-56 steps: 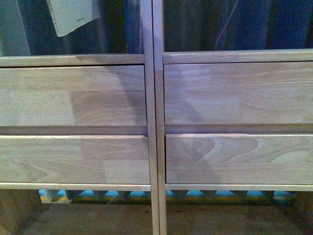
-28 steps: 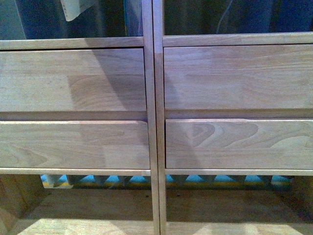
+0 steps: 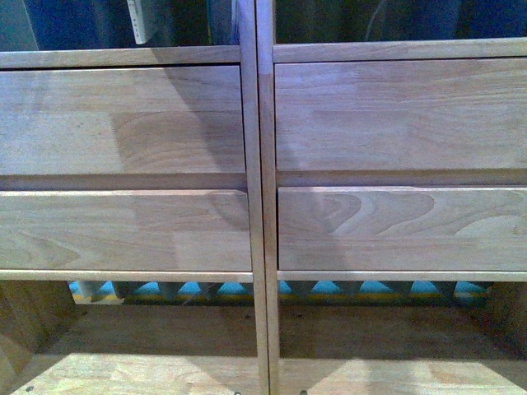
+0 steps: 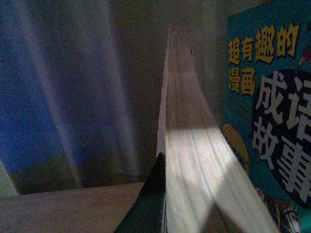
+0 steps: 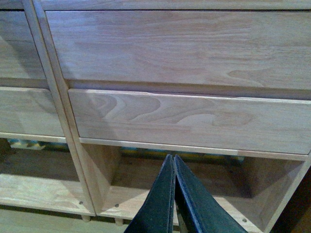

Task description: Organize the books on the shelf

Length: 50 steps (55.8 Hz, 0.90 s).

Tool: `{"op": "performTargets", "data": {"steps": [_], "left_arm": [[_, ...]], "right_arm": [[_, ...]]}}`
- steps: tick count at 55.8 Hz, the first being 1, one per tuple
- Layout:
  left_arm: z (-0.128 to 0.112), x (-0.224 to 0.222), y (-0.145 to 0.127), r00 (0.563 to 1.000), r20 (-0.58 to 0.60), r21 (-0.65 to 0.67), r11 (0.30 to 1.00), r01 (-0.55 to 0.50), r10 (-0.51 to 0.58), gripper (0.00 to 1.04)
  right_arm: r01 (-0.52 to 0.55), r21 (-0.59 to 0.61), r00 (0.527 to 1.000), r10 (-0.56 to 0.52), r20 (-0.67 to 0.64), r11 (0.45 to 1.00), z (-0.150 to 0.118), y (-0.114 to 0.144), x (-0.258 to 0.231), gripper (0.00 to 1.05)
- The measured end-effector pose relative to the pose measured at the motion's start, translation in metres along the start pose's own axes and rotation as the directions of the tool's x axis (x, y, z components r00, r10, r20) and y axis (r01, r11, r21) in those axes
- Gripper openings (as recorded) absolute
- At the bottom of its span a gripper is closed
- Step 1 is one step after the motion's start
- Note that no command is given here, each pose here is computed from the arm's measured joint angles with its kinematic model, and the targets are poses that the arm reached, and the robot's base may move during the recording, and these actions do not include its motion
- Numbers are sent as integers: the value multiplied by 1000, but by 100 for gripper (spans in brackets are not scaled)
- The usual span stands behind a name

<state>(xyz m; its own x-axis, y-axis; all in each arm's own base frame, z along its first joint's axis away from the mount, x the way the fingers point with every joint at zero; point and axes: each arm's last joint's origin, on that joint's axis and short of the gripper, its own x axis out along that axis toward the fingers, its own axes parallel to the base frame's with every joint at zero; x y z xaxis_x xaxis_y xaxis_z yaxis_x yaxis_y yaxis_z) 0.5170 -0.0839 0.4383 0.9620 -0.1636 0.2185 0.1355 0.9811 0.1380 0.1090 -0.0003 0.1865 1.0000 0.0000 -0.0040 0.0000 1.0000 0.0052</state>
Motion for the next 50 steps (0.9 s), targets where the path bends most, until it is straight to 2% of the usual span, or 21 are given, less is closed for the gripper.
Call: {"op": "performTargets", "data": {"steps": [7, 14, 28, 46, 50], "left_arm": [[5, -2, -7, 1000, 0, -6, 1000, -2, 2, 7], [16, -6, -15, 1000, 9, -27, 1000, -10, 11, 7], [16, -7, -31, 1000, -24, -41, 999, 8, -9, 7], [11, -8, -38, 996, -80, -48, 998, 38, -41, 7], [10, -8, -39, 995, -93, -48, 998, 40, -44, 18]], "right_arm": [[0, 0, 1000, 0, -27, 1000, -7, 0, -8, 3], [3, -2, 1000, -3, 1, 1000, -7, 0, -11, 5], [2, -2, 1000, -2, 0, 1000, -8, 0, -11, 47], [1, -2, 1000, -1, 0, 1000, -8, 0, -11, 92], [1, -2, 1000, -1, 0, 1000, -8, 0, -11, 99]]}}
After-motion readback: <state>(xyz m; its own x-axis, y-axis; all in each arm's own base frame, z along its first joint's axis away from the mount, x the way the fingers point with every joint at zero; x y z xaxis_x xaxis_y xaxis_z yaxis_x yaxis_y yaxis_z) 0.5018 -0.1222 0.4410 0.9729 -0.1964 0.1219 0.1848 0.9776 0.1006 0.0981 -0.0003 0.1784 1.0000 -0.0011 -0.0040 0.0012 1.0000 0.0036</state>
